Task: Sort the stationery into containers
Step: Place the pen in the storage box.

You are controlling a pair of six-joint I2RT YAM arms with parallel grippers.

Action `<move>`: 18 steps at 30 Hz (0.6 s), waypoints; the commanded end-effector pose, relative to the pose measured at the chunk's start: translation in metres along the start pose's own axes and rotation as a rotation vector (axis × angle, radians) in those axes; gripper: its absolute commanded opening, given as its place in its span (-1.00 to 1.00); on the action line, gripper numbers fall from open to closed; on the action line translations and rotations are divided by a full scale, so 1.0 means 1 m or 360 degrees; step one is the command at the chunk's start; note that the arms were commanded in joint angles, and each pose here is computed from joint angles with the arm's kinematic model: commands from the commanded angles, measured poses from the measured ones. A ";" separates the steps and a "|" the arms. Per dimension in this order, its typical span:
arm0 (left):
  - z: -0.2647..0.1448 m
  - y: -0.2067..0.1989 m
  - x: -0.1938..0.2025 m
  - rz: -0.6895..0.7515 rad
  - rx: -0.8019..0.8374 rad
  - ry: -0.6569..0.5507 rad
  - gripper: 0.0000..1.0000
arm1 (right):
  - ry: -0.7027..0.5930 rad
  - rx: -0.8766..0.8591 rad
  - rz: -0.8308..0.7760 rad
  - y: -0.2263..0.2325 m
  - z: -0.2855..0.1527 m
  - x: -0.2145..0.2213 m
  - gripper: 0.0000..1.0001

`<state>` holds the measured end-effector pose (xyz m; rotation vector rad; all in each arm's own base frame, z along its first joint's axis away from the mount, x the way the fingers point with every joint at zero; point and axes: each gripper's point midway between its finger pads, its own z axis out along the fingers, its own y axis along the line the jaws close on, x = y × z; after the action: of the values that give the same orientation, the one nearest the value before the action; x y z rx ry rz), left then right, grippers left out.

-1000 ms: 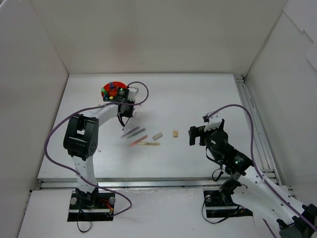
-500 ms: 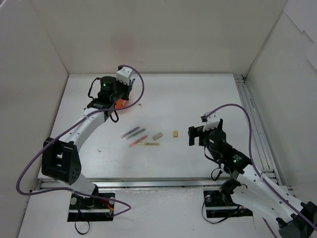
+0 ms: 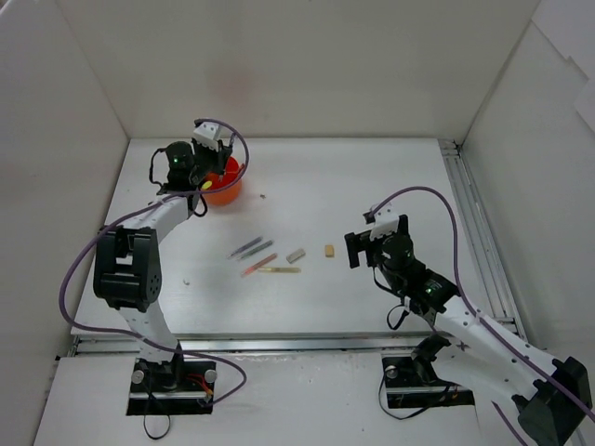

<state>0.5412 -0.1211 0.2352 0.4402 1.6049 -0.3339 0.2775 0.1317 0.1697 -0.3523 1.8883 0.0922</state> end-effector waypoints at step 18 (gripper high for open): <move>0.023 -0.007 -0.058 0.0185 0.0260 -0.0406 -1.00 | -0.0192 0.0037 -0.0022 -0.001 0.018 -0.052 0.96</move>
<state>0.5577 -0.1381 0.2251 0.4987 1.5024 -0.4504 0.2939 0.1388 0.1706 -0.3946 1.8797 0.0533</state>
